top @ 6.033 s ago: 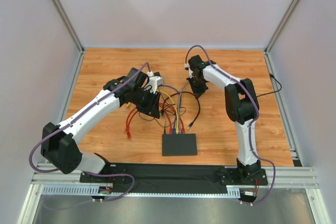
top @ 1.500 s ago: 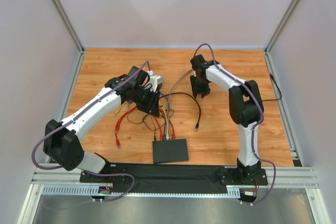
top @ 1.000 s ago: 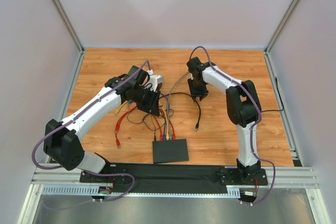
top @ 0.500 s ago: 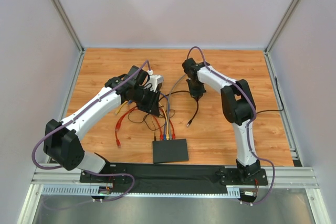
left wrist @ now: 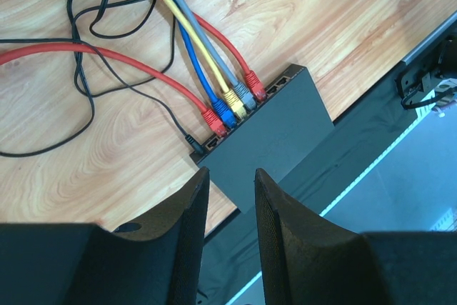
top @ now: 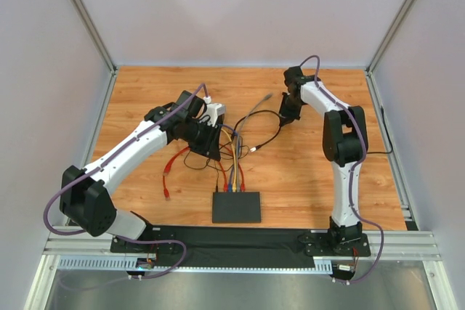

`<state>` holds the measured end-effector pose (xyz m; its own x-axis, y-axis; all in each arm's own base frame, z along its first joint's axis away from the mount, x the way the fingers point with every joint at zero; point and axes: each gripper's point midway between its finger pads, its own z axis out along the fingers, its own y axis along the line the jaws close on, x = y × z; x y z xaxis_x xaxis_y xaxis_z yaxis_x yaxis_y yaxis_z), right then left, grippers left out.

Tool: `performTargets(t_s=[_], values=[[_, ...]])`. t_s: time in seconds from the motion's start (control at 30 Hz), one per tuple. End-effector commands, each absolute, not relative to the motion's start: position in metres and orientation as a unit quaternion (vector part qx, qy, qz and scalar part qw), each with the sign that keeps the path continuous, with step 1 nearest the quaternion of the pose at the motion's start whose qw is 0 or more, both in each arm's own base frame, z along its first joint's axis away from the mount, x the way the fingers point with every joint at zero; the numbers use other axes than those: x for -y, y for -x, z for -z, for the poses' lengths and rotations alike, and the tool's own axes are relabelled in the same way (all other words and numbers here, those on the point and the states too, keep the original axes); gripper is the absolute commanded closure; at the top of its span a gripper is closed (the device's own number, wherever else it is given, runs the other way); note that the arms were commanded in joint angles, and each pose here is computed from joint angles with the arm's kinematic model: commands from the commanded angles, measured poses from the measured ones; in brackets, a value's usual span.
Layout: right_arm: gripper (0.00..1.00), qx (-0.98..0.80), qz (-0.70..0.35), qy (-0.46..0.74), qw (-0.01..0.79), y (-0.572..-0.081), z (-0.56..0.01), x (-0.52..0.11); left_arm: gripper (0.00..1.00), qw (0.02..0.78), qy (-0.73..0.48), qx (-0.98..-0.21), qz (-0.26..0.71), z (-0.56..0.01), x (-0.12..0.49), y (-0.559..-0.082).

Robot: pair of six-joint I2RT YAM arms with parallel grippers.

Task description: Pull the plug from the switch port

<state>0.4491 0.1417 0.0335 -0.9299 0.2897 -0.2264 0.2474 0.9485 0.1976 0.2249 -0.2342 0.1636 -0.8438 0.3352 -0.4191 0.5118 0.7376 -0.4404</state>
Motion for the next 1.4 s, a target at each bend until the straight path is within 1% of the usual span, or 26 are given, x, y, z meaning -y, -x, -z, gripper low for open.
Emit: performTargets(t_s=[0.0, 0.07, 0.13, 0.17, 0.2, 0.3, 0.37, 0.4, 0.47, 0.6, 0.7, 0.73, 0.9, 0.97, 1.0, 1.07, 1.1, 1.13, 1.17, 1.2, 1.23, 1.27, 1.37], values=[[1.0, -0.97, -0.123, -0.151, 0.148, -0.452, -0.056, -0.151, 0.6, 0.176, -0.231, -0.915, 0.281, -0.173, 0.23, -0.226], [1.0, -0.967, -0.141, -0.157, 0.145, -0.452, -0.061, -0.15, 0.6, 0.176, -0.232, -0.914, 0.283, -0.174, 0.231, -0.226], [1.0, -0.961, -0.192, -0.154, 0.129, -0.448, -0.071, -0.165, 0.6, 0.177, -0.233, -0.913, 0.283, -0.174, 0.232, -0.227], [1.0, -0.951, -0.243, -0.161, 0.105, -0.443, -0.078, -0.179, 0.6, 0.177, -0.233, -0.913, 0.283, -0.174, 0.232, -0.227], [1.0, -0.949, -0.253, -0.159, 0.1, -0.438, -0.085, -0.184, 0.6, 0.176, -0.233, -0.914, 0.283, -0.174, 0.232, -0.227], [1.0, -0.955, -0.248, -0.125, 0.104, -0.427, -0.095, -0.195, 0.6, 0.178, -0.233, -0.913, 0.283, -0.174, 0.232, -0.228], [1.0, -0.956, -0.262, -0.104, 0.083, -0.413, -0.095, -0.213, 0.6, 0.178, -0.232, -0.913, 0.285, -0.175, 0.233, -0.228], [1.0, -0.959, -0.249, -0.104, 0.082, -0.41, -0.095, -0.213, 0.6, 0.178, -0.232, -0.912, 0.287, -0.175, 0.233, -0.229], [1.0, -0.956, -0.245, -0.129, 0.093, -0.413, -0.089, -0.206, 0.6, 0.18, -0.233, -0.911, 0.288, -0.176, 0.234, -0.23], [1.0, -0.937, -0.257, -0.2, 0.125, -0.442, -0.099, -0.196, 0.6, 0.175, -0.233, -0.911, 0.292, -0.177, 0.236, -0.23], [1.0, -0.927, -0.255, -0.231, 0.151, -0.461, -0.109, -0.182, 0.6, 0.176, -0.234, -0.912, 0.288, -0.177, 0.234, -0.228], [1.0, -0.927, -0.243, -0.246, 0.148, -0.462, -0.108, -0.174, 0.6, 0.177, -0.234, -0.912, 0.287, -0.177, 0.233, -0.228], [1.0, -0.933, -0.131, -0.292, 0.165, -0.468, -0.093, -0.107, 0.6, 0.184, -0.231, -0.913, 0.282, -0.178, 0.23, -0.227], [1.0, -0.941, -0.083, -0.283, 0.165, -0.463, -0.094, -0.085, 0.6, 0.183, -0.231, -0.913, 0.28, -0.177, 0.229, -0.227], [1.0, -0.943, -0.04, -0.28, 0.174, -0.463, -0.09, -0.068, 0.6, 0.184, -0.232, -0.913, 0.28, -0.177, 0.229, -0.227], [1.0, -0.949, 0.003, -0.269, 0.161, -0.453, -0.09, -0.051, 0.6, 0.184, -0.232, -0.914, 0.279, -0.176, 0.229, -0.227], [1.0, -0.949, -0.005, -0.277, 0.149, -0.447, -0.089, -0.049, 0.6, 0.183, -0.231, -0.914, 0.279, -0.175, 0.229, -0.228], [1.0, -0.944, -0.017, -0.304, 0.124, -0.434, -0.071, -0.041, 0.6, 0.183, -0.232, -0.914, 0.279, -0.175, 0.229, -0.228], [1.0, -0.937, -0.037, -0.327, 0.118, -0.428, -0.066, -0.039, 0.6, 0.183, -0.232, -0.913, 0.28, -0.175, 0.229, -0.228], [1.0, -0.921, -0.082, -0.361, 0.123, -0.428, -0.077, -0.046, 0.6, 0.182, -0.233, -0.913, 0.28, -0.174, 0.23, -0.228], [1.0, -0.915, -0.091, -0.371, 0.133, -0.432, -0.075, -0.045, 0.6, 0.182, -0.233, -0.913, 0.281, -0.173, 0.23, -0.228], [1.0, -0.905, -0.085, -0.396, 0.132, -0.429, -0.072, -0.024, 0.6, 0.179, -0.232, -0.914, 0.282, -0.172, 0.231, -0.229], [1.0, -0.892, -0.057, -0.428, 0.133, -0.422, -0.071, 0.009, 0.6, 0.176, -0.238, -0.912, 0.284, -0.172, 0.232, -0.229]])
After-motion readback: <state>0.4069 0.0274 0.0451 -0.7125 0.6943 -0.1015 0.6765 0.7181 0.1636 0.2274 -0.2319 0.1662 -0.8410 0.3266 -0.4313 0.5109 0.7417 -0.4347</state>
